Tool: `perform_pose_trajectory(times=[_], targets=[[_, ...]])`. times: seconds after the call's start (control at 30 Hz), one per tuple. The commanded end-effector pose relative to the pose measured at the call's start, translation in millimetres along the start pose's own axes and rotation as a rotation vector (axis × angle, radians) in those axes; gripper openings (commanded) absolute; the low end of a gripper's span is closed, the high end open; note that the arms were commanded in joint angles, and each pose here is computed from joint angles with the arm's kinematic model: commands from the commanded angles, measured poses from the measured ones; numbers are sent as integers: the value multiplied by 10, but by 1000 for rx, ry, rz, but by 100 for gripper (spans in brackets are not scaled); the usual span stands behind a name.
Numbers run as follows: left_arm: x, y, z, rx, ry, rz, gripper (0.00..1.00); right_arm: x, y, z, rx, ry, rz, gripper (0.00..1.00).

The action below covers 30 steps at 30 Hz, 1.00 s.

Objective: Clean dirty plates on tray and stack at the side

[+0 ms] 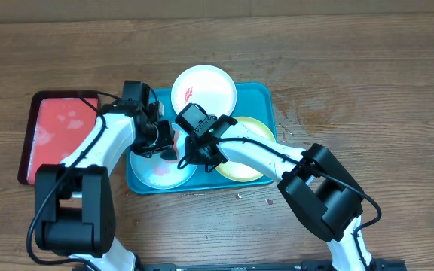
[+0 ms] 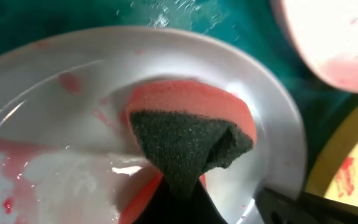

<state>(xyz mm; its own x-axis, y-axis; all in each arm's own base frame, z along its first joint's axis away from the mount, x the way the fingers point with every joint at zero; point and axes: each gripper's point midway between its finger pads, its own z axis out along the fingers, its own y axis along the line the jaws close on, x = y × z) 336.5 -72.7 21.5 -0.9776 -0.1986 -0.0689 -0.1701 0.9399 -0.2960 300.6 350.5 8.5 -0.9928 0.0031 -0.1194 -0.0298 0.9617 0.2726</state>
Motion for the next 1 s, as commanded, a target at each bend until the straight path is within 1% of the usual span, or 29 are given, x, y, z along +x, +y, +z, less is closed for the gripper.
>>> perform_pose_trajectory(times=[0.0, 0.1, 0.13, 0.2, 0.3, 0.33, 0.4, 0.47, 0.5, 0.53, 0.57, 0.6, 0.7, 0.73, 0.8, 0.87, 0.93, 0.97], targets=[[20, 378, 84, -214, -4, -19, 4, 9, -79, 73, 18, 13, 10, 11], [-44, 809, -71, -477, -55, -12, 4, 14, -86, 73, 21, 15, 11, 11], [-50, 892, -117, -529, -62, -11, 4, 15, -86, 73, 21, 15, 11, 11], [-73, 1128, -287, -692, -86, -2, 4, 15, -87, 73, 21, 15, 11, 11], [-98, 1320, -523, -857, -110, -3, 4, 16, -88, 73, 22, 16, 8, 11], [-98, 1316, -547, -860, -110, -14, 4, 15, -87, 73, 21, 15, 8, 11], [-125, 1272, -637, -857, -127, -72, 4, 10, -81, 70, 20, 14, 7, 5], [-156, 1204, -724, -836, -136, -117, 4, -2, -66, 56, 17, 11, 5, 4], [-209, 1029, -806, -750, -125, -132, 4, -12, -21, 30, 4, 15, -22, 4], [-228, 955, -836, -713, -124, -137, 4, -15, -13, 24, 2, 15, -25, 4], [-288, 754, -939, -611, -135, -149, 4, -24, 32, 0, -13, 18, -43, 4], [-315, 669, -992, -567, -145, -152, 4, -38, 69, -20, -25, 17, -59, 4], [-445, 381, -1298, -402, -235, -169, 4, -52, 205, -119, -60, 11, -146, 4], [-474, 361, -1414, -374, -271, -181, 4, -57, 246, -161, -66, 3, -172, 4], [-476, 454, -1729, -336, -355, -259, 4, -134, 308, -333, -49, -53, -197, 4], [-434, 600, -1905, -332, -392, -341, 4, -212, 333, -498, -24, -104, -212, 4], [-361, 859, -2106, -338, -422, -443, 4, -325, 366, -736, -4, -164, -215, 4], [-342, 932, -2145, -335, -426, -468, 4, -362, 374, -811, 2, -183, -214, 4]])
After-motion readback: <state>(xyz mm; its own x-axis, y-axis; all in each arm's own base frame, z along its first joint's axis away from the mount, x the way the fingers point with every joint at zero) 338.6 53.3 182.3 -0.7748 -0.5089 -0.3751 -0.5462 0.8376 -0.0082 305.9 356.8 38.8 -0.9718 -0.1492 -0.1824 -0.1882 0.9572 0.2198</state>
